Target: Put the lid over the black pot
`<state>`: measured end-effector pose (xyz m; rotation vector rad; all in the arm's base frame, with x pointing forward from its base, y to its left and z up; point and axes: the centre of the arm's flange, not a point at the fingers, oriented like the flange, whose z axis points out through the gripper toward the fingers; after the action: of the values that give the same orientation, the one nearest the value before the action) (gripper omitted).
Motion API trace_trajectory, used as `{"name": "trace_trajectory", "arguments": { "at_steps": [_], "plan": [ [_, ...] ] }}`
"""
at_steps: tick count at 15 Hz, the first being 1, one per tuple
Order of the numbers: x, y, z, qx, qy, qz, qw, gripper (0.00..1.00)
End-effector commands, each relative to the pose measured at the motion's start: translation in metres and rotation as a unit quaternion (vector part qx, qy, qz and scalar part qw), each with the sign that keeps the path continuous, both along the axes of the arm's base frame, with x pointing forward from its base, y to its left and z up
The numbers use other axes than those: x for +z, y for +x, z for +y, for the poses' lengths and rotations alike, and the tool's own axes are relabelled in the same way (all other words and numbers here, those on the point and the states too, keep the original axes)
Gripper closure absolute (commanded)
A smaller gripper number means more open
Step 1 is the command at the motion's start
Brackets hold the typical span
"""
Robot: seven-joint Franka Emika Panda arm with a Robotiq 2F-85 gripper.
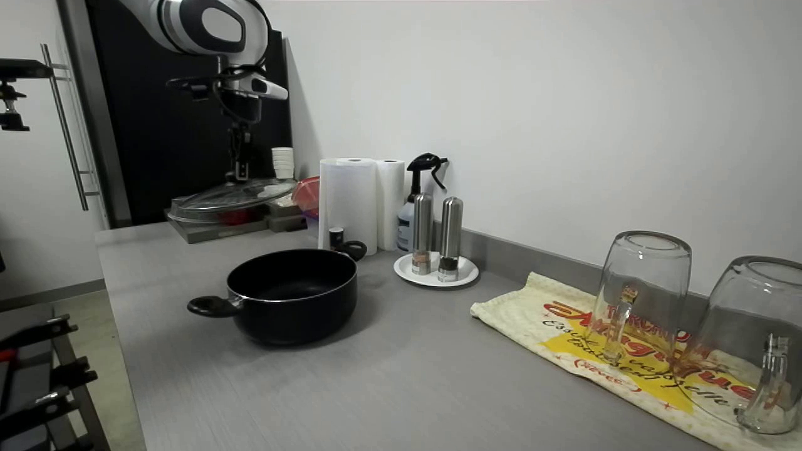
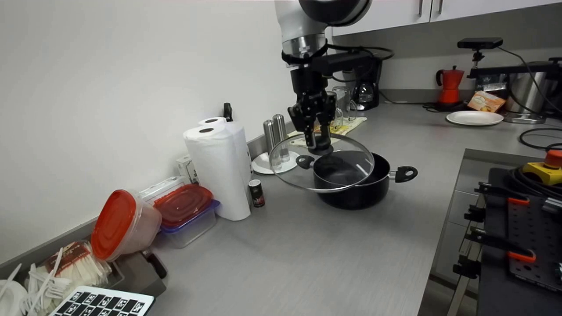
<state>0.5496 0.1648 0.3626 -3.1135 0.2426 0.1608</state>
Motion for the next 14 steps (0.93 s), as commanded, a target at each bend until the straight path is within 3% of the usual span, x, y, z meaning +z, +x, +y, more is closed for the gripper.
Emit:
{"name": "trace_trajectory", "arguments": {
  "at_steps": [1, 7, 14],
  "plan": [
    [0.030, -0.010, -0.038, -0.023, -0.002, -0.006, 0.9997, 0.75],
    [0.044, -0.003, -0.098, -0.072, 0.006, -0.011, 0.9973, 0.75],
    [0.014, -0.005, -0.142, -0.108, 0.021, 0.012, 0.9939, 0.75]
  ]
}}
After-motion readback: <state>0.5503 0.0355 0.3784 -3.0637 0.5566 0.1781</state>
